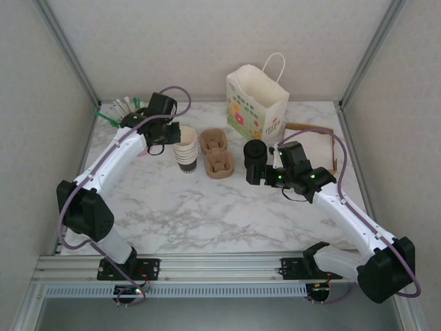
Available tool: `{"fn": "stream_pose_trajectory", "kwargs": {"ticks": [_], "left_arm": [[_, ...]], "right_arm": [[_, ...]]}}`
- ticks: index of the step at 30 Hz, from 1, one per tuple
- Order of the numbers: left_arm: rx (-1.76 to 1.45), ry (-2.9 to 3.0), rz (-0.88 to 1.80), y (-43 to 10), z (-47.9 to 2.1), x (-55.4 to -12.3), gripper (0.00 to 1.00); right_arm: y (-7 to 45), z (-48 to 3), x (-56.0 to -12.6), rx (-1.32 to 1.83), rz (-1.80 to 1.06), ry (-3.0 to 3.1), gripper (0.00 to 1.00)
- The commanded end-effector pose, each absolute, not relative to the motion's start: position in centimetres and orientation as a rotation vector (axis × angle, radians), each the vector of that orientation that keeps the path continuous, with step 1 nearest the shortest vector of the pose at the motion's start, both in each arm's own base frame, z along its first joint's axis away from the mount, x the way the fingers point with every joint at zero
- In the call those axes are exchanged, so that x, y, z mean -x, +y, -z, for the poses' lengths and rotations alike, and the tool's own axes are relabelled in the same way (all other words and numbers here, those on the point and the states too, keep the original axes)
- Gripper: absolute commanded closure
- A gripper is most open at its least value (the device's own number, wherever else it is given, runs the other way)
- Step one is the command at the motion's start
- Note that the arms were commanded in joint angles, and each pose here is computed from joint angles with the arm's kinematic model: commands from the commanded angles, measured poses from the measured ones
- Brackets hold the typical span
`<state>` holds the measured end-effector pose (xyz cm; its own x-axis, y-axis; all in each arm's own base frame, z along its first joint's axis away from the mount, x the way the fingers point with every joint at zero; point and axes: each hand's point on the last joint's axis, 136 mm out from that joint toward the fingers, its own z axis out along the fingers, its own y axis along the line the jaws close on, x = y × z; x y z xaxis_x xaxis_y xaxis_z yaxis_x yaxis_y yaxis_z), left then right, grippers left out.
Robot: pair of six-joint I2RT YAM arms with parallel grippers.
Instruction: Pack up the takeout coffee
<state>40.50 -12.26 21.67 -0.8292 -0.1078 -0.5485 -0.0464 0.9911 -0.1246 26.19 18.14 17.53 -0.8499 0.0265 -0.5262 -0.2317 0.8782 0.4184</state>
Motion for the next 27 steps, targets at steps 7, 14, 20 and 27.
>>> {"fn": "stream_pose_trajectory", "kwargs": {"ticks": [7,14,20,27], "left_arm": [[0.101,2.528,0.085,-11.8,-23.3,-40.6,0.97],[0.12,2.518,0.056,-11.3,-23.7,-40.7,1.0],[0.144,2.52,0.085,-10.9,-23.6,-40.9,1.0],[0.167,2.497,0.259,-11.1,-24.6,-40.8,1.0]], "right_arm": [[18.5,-17.7,-26.5,0.146,-0.644,2.502,0.01],[18.5,-17.3,-26.5,0.146,-0.641,2.51,0.01],[18.9,-17.3,-26.7,0.143,-0.664,2.509,0.01],[20.4,-18.0,-27.6,0.14,-0.721,2.491,0.01]]}}
